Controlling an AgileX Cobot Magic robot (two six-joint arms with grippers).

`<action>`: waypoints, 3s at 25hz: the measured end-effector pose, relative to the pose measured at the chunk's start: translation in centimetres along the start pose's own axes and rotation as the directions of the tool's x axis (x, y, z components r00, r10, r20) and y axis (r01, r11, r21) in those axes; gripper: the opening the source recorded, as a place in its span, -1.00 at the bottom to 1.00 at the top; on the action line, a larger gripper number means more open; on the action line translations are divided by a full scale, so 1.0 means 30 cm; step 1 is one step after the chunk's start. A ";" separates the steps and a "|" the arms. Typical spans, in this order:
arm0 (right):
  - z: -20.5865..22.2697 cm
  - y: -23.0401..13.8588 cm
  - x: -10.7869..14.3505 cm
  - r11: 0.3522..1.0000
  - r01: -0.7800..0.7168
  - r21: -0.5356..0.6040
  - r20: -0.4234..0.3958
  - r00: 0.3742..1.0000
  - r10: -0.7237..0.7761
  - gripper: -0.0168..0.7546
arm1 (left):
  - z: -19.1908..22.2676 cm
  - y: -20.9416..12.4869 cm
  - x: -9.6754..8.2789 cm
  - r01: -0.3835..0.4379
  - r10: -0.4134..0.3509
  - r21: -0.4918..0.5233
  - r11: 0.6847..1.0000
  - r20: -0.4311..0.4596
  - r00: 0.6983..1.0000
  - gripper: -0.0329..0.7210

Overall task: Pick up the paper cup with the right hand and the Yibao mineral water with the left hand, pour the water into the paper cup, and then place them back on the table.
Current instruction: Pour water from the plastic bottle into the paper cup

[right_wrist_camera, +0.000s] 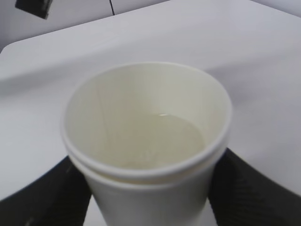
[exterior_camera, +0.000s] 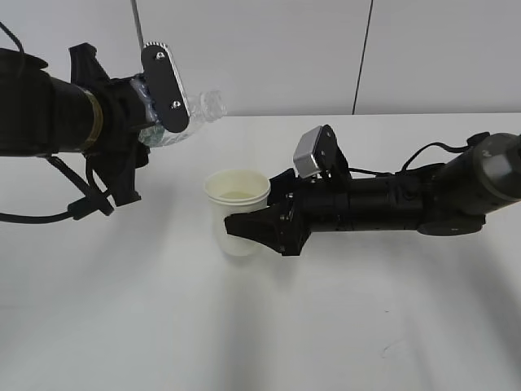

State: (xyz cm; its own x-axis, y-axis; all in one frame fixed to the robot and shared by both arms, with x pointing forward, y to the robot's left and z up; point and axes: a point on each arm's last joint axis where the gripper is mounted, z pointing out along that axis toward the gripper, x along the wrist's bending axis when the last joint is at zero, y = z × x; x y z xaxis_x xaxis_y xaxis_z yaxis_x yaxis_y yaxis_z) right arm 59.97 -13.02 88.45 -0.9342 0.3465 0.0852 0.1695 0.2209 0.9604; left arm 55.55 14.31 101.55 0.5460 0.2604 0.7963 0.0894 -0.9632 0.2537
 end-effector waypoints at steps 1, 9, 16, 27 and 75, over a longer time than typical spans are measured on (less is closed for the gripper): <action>0.000 0.000 -0.001 1.000 0.000 0.000 0.005 1.000 0.000 0.45 | 0.000 -0.001 -0.003 0.036 -0.036 0.003 0.999 0.009 0.999 0.03; 0.000 -0.005 -0.013 1.000 -0.015 0.015 0.044 0.999 0.014 0.45 | -0.001 0.006 -0.029 0.257 -0.256 0.002 0.966 0.099 0.962 0.03; -0.001 -0.008 -0.022 0.999 -0.025 0.026 0.074 0.997 0.023 0.45 | -0.002 0.018 -0.038 0.370 -0.365 -0.012 0.929 0.141 0.920 0.03; -0.002 0.001 -0.037 0.998 -0.061 -0.010 0.122 0.991 0.062 0.45 | 0.007 0.004 -0.028 0.548 -0.539 -0.002 0.837 0.173 0.824 0.03; -0.230 -0.035 -0.294 0.972 -0.179 -0.150 0.646 0.727 0.233 0.45 | 0.298 -0.171 -0.032 0.884 -0.783 -0.200 0.422 0.412 0.467 0.02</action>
State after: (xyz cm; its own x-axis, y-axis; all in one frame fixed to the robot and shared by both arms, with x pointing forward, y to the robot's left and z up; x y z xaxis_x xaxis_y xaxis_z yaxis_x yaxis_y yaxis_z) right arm 65.88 -22.59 88.51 -0.4370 0.8921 0.1147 0.2851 0.0164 0.9584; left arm 62.01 18.39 94.56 0.5279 0.8477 -0.0528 0.3543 -0.1632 0.9208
